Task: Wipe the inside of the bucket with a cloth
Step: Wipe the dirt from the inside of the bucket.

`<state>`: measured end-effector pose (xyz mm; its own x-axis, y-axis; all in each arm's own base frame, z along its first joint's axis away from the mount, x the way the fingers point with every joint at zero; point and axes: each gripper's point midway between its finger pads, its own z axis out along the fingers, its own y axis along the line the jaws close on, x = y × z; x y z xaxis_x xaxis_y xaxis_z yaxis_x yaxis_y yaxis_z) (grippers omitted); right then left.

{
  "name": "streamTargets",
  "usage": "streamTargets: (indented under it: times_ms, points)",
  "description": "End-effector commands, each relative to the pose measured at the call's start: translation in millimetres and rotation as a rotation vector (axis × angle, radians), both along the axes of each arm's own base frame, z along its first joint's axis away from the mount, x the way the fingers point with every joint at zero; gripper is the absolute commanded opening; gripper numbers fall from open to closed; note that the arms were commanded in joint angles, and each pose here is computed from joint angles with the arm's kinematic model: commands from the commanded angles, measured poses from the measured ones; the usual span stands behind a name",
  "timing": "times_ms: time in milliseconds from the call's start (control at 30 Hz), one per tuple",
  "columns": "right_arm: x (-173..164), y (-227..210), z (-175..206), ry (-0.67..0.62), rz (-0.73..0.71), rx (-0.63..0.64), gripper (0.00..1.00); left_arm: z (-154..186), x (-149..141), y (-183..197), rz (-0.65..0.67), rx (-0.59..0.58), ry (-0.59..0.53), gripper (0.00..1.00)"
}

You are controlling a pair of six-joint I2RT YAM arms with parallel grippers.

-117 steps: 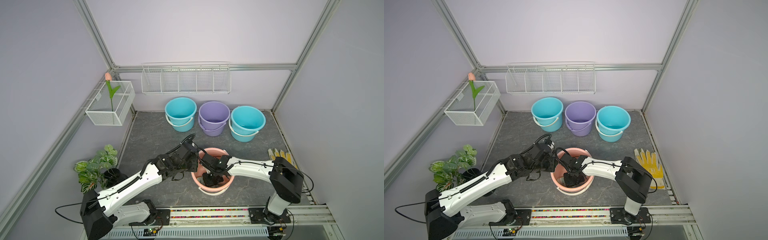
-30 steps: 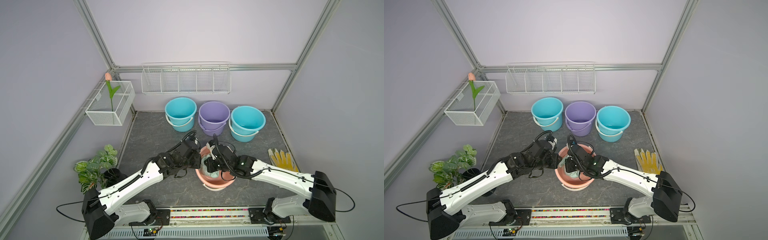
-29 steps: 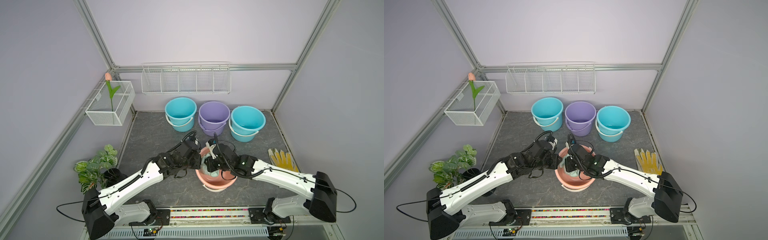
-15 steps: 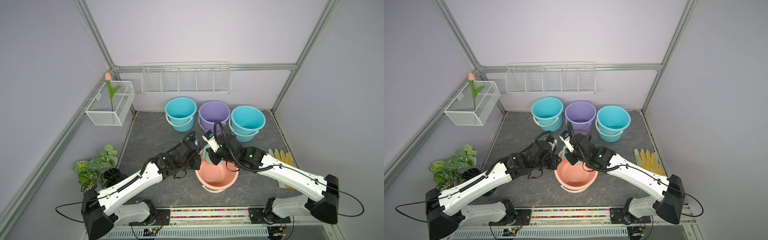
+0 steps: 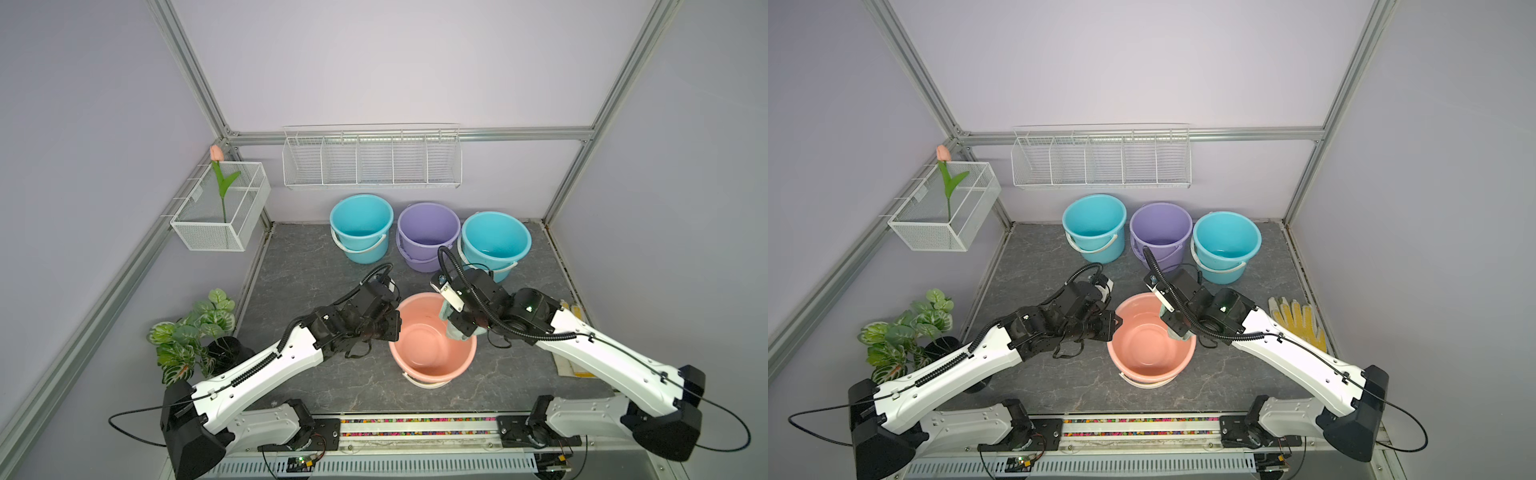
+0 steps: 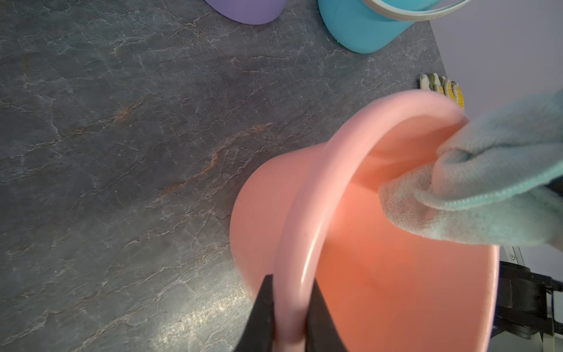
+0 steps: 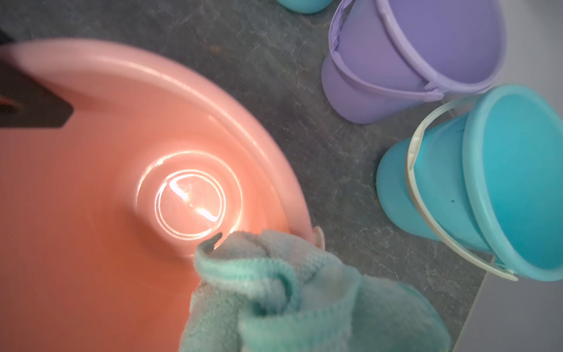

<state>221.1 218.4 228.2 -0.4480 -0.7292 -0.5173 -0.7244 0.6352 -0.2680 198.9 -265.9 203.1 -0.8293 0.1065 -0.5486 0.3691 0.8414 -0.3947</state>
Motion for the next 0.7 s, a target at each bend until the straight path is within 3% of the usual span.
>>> streamTargets:
  times_ms: [0, 167, 300, 533, 667]
  points:
    - [-47.7, -10.3, -16.9, 0.238, 0.080, -0.016, 0.07, 12.2, -1.4, -1.2, 0.008, -0.040, -0.015, 0.00]
    - [-90.4, 15.0, -25.8, 0.490, 0.150, 0.124, 0.07, 11.0, -0.8, -1.1, 0.013, -0.039, -0.014, 0.00]
    - [-112.9, 55.4, -19.6, 0.644, 0.228, 0.350, 0.07, 9.8, 0.2, -0.5, 0.020, -0.043, -0.019, 0.00]
    - [-87.9, 128.3, 8.2, 0.648, 0.237, 0.761, 0.07, 7.2, 1.2, -4.0, 0.016, -0.041, -0.010, 0.00]
    - [-58.4, 143.7, 24.3, 0.526, 0.185, 0.881, 0.07, 8.0, 1.4, -5.2, 0.013, -0.042, -0.011, 0.00]
